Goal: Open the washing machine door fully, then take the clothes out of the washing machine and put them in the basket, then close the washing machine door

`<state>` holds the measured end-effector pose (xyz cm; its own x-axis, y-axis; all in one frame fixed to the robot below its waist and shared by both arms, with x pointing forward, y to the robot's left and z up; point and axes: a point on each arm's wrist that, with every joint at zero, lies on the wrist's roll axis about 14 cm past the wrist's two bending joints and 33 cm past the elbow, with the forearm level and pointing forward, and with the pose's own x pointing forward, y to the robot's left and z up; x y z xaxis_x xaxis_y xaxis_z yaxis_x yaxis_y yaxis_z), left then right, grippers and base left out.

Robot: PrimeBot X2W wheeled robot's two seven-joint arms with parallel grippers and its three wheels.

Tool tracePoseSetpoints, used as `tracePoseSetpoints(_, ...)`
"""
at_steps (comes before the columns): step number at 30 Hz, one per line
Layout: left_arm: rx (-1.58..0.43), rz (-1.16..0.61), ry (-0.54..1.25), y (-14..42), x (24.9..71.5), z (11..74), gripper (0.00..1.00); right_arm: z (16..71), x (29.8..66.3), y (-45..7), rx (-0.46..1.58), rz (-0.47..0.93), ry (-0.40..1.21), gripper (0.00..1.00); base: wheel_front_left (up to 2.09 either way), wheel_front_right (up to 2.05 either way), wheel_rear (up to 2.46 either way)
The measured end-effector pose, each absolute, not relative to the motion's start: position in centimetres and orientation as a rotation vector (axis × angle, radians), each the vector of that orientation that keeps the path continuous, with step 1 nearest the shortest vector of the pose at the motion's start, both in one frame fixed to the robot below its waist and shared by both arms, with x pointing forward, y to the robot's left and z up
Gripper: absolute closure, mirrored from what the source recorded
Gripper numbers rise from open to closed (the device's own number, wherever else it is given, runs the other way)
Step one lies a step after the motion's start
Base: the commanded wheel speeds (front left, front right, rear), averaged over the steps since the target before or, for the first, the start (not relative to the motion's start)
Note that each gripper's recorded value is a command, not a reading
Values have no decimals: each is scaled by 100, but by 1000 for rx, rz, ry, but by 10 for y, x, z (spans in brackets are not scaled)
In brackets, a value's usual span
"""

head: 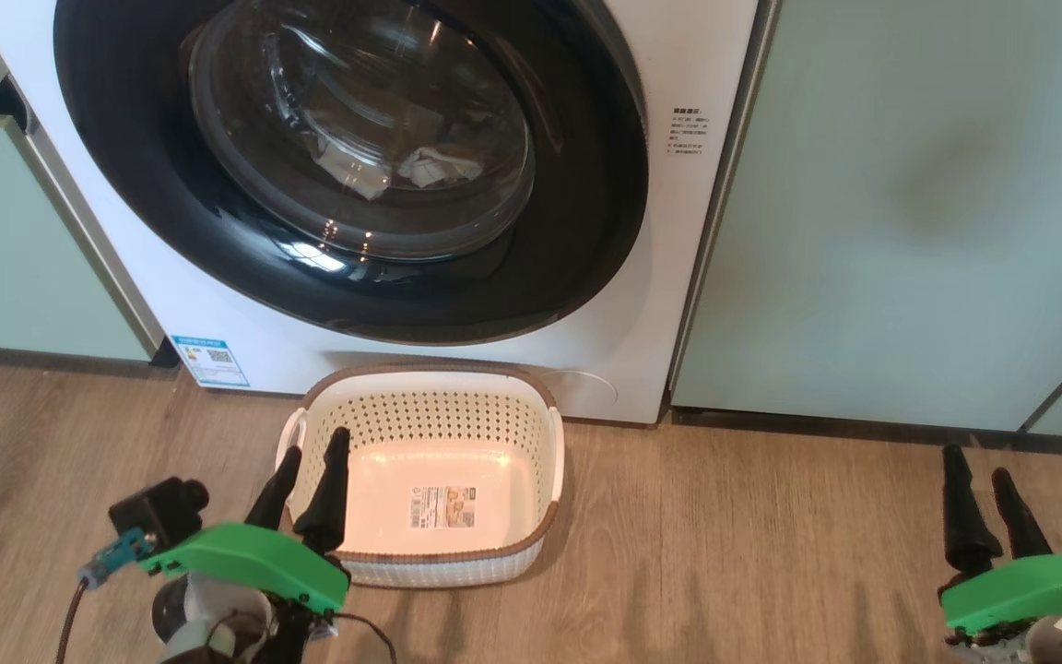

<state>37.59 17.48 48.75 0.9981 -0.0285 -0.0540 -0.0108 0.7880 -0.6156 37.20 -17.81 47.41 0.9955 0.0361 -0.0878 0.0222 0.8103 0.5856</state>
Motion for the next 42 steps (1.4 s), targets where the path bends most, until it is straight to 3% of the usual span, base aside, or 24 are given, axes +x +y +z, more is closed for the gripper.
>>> tracePoseSetpoints(42,-107,-133,-62,149,387,511,0,492,376,-147,53,167,-4,0,0,0,0)
